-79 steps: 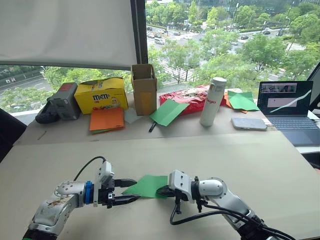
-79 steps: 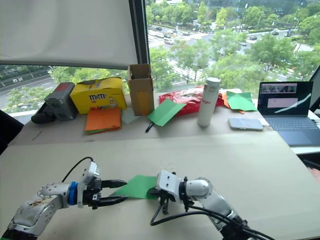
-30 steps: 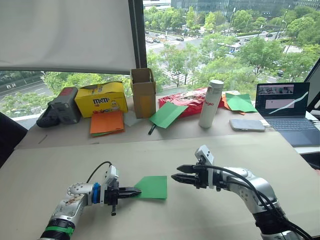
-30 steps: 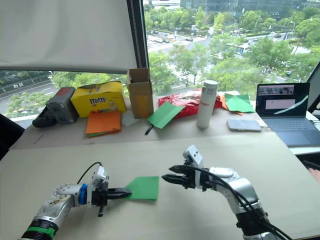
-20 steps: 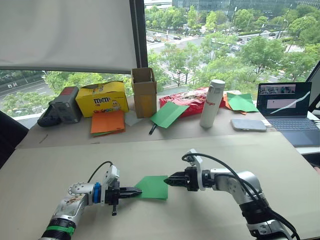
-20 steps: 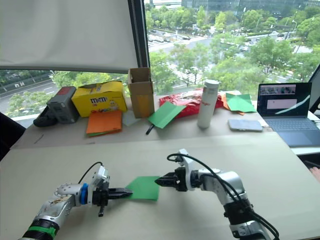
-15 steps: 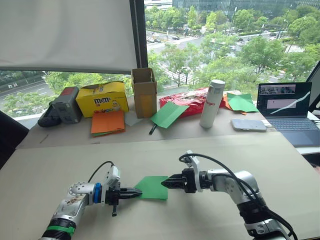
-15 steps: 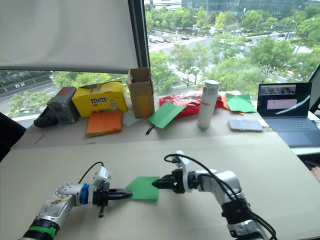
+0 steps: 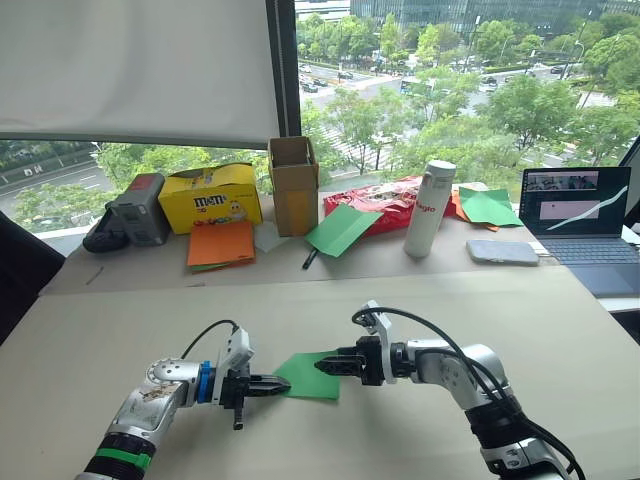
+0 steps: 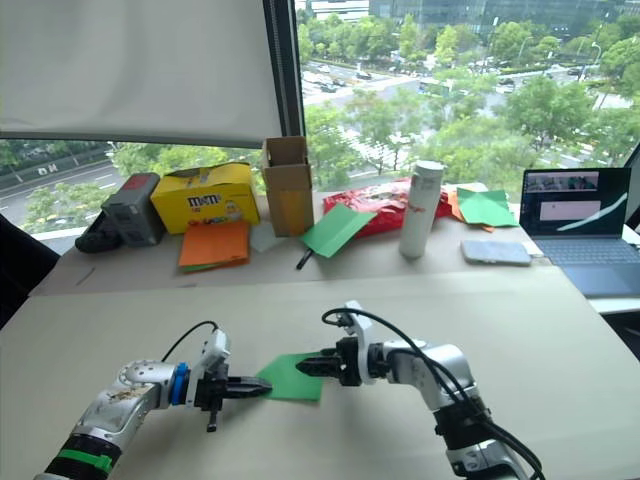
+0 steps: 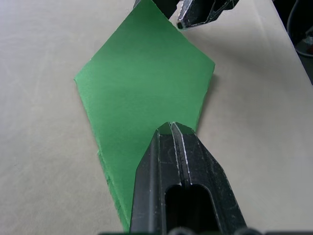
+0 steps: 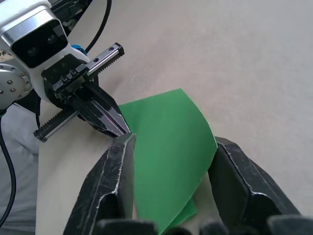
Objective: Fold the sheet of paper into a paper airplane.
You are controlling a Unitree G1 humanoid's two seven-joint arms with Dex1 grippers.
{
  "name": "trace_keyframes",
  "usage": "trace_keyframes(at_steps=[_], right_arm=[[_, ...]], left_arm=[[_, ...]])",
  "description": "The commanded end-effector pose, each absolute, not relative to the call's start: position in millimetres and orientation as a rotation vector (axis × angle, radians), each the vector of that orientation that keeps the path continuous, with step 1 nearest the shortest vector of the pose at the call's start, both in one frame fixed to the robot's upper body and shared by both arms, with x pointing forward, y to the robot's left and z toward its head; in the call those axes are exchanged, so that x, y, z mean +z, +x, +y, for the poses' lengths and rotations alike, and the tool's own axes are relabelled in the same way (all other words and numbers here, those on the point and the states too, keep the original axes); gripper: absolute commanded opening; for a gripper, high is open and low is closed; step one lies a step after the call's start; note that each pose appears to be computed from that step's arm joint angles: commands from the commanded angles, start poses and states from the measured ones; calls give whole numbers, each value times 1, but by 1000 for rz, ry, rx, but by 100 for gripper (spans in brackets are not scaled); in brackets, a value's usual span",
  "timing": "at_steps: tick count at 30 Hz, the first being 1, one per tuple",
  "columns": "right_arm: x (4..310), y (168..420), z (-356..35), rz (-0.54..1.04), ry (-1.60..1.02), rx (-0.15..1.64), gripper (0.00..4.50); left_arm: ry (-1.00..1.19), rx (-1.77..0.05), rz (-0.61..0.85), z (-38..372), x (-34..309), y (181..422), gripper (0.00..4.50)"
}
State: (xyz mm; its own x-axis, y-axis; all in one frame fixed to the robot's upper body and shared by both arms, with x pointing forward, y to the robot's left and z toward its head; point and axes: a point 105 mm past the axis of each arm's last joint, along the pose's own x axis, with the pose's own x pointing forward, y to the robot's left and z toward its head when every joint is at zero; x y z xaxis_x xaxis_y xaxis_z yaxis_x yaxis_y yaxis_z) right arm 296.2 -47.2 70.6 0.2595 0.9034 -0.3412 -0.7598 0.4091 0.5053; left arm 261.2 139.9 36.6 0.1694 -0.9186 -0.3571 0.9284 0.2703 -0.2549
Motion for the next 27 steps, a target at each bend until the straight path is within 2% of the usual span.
trace_keyframes(at_steps=[1,4,11,18,27], right_arm=[[88,302,-44,547,247,1176,104],[91,299,-44,514,218,1205,7],[94,289,-43,378,21,1306,7],[86,278,-44,150,-388,1413,7],[75,251,-38,-112,-705,1511,7]], left_arm=[[-2,-1323,630,138,12,244,0],[-2,-1323,639,139,12,243,0],[-20,-1301,643,140,14,246,0],[-41,-1283,652,141,14,247,0],[-50,-1285,661,140,14,247,0]])
